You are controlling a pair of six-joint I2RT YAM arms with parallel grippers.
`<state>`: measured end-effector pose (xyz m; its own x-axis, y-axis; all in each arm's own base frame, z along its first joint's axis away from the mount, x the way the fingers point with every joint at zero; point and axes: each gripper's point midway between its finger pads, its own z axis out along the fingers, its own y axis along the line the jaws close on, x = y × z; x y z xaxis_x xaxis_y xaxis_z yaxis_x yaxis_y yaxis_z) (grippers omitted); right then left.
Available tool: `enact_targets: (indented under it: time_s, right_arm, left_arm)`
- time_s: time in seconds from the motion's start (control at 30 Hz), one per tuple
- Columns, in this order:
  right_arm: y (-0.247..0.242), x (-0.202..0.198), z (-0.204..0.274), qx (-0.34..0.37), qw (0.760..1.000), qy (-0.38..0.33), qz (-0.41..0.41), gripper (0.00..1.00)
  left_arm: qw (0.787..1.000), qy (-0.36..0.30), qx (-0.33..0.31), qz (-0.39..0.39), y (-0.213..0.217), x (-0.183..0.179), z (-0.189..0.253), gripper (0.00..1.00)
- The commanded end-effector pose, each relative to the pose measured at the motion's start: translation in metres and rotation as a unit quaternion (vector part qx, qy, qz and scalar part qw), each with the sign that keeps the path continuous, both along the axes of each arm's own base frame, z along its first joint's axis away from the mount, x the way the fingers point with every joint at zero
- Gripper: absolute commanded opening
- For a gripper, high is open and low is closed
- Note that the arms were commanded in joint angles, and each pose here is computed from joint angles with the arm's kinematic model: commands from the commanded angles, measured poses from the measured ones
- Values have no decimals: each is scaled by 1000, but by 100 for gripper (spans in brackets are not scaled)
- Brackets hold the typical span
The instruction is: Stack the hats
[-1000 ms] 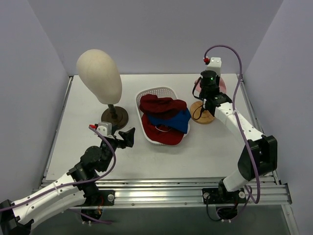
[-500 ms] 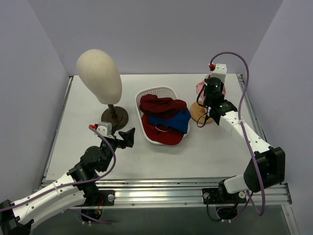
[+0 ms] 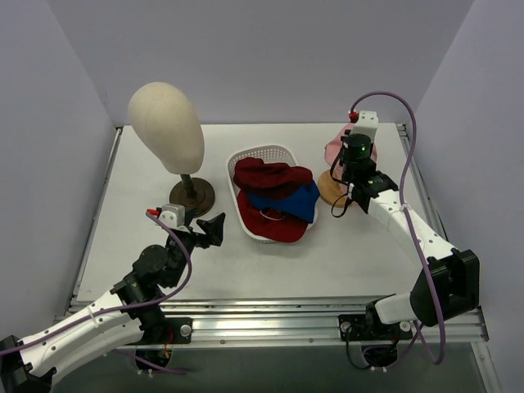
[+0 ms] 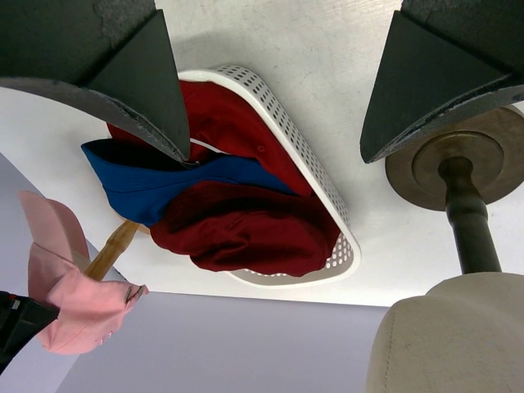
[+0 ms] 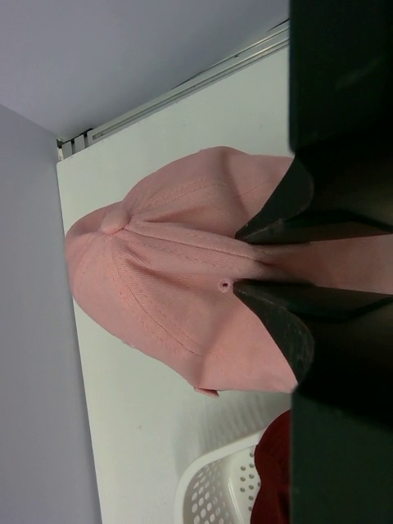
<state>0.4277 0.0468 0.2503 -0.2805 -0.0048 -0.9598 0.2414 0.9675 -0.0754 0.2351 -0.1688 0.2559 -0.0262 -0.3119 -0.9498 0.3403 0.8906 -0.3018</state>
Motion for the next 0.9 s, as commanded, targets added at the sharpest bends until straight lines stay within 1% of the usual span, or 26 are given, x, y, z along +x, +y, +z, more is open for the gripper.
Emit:
enact_targets:
  time_s: [0.0,0.2,0.3,0.47,0.57,0.67,0.7,0.87]
  right_arm:
    - [-2,0,22,15,999,-32,-4,24]
    - [-9,-10,28,33,999,-30,-31,38]
    - [-13,-15,26,44,998,-28,-46,40]
    - [-11,-22,22,68,996,-21,-49,42]
    - [-7,-25,19,87,995,-17,-41,47]
    - [-13,-27,21,97,993,-16,-69,50]
    - [-17,-32,14,96,992,-1,-79,51]
    - [-30,-38,15,112,987,-1,-114,56]
  left_arm:
    - [1000,-15,-21,3,1,0,12,94]
    - [1000,-15,-21,-1,-1,0,12,94]
    - [1000,-15,-20,-1,-1,0,12,94]
    - [1000,-13,-19,2,0,1,10,94]
    - [1000,-13,-19,2,1,1,10,94]
    - [1000,-12,-18,6,2,1,10,94]
    - [1000,-12,-18,6,2,1,9,94]
    - [1000,-12,-18,5,2,1,10,94]
